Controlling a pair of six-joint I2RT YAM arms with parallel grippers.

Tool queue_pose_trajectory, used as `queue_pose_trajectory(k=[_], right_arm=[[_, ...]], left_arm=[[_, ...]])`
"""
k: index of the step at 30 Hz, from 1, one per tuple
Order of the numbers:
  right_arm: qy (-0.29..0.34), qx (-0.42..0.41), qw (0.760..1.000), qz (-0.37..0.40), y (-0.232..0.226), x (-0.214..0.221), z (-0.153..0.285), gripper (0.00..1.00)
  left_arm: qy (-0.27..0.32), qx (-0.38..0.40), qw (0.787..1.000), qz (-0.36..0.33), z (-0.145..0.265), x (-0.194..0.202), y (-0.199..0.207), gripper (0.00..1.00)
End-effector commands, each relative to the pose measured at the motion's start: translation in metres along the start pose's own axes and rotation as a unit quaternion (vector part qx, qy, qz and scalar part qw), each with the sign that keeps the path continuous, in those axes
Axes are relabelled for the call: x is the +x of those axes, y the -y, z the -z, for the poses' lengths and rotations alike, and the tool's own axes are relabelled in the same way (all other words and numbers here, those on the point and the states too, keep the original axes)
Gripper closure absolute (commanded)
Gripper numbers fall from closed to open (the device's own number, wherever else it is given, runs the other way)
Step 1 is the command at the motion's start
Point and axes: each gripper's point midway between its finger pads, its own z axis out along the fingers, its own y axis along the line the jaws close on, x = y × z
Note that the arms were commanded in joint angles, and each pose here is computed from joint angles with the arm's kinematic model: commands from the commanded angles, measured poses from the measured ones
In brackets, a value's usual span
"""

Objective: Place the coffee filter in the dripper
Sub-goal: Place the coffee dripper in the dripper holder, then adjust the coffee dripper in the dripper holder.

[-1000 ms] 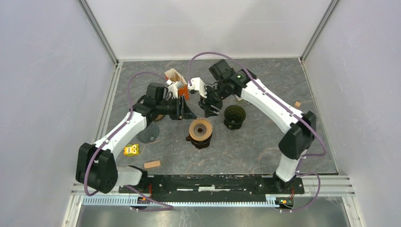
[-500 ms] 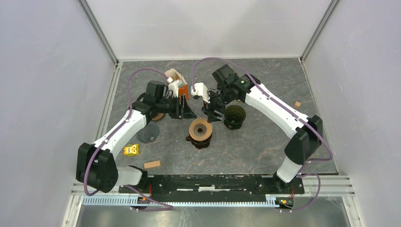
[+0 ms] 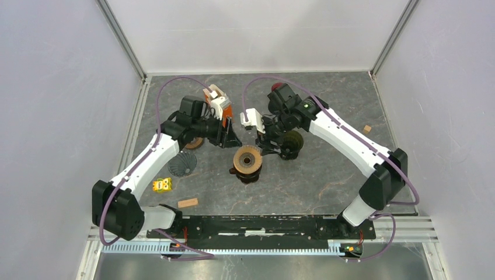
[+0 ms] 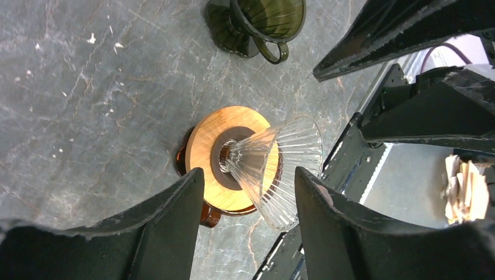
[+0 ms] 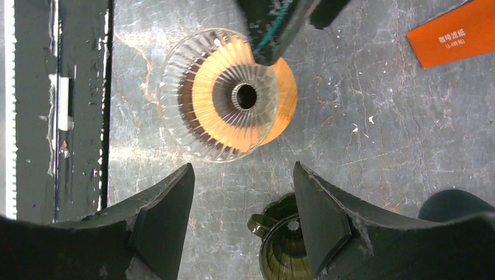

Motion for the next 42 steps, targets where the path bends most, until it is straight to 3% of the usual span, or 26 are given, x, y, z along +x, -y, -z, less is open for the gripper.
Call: queue_pose_trajectory(k=[1,7,13,24,42], right_arm=[[0.035,-0.008,0.998,0.059,-0.019,-0.010,0.018,0.31],[0.056,-0.053,0.991,0.105,-0.053,-0.011,0.025,0.30],[0.034,-0.049,0.985,0.161,-0.077,-0.013,0.008,0.30],[-0.064,-0.003,0.977,0.205,-0.071,0.006,-0.036,0.34],[-0.104,0.028,0.970,0.216,-0.059,0.015,-0.060,0.50]], left_arm=[[0.001,-0.009,0.997,-0.070,0.000,-0.014,0.003,0.35],[-0.028,-0.036,0.991,-0.126,-0.009,-0.011,0.003,0.36],[-0.038,-0.042,0.990,-0.128,-0.018,-0.010,0.002,0.41],[-0.048,-0.045,0.990,-0.124,-0.024,-0.003,0.004,0.51],[-0.046,-0.041,0.992,-0.106,-0.028,0.001,0.005,0.61]])
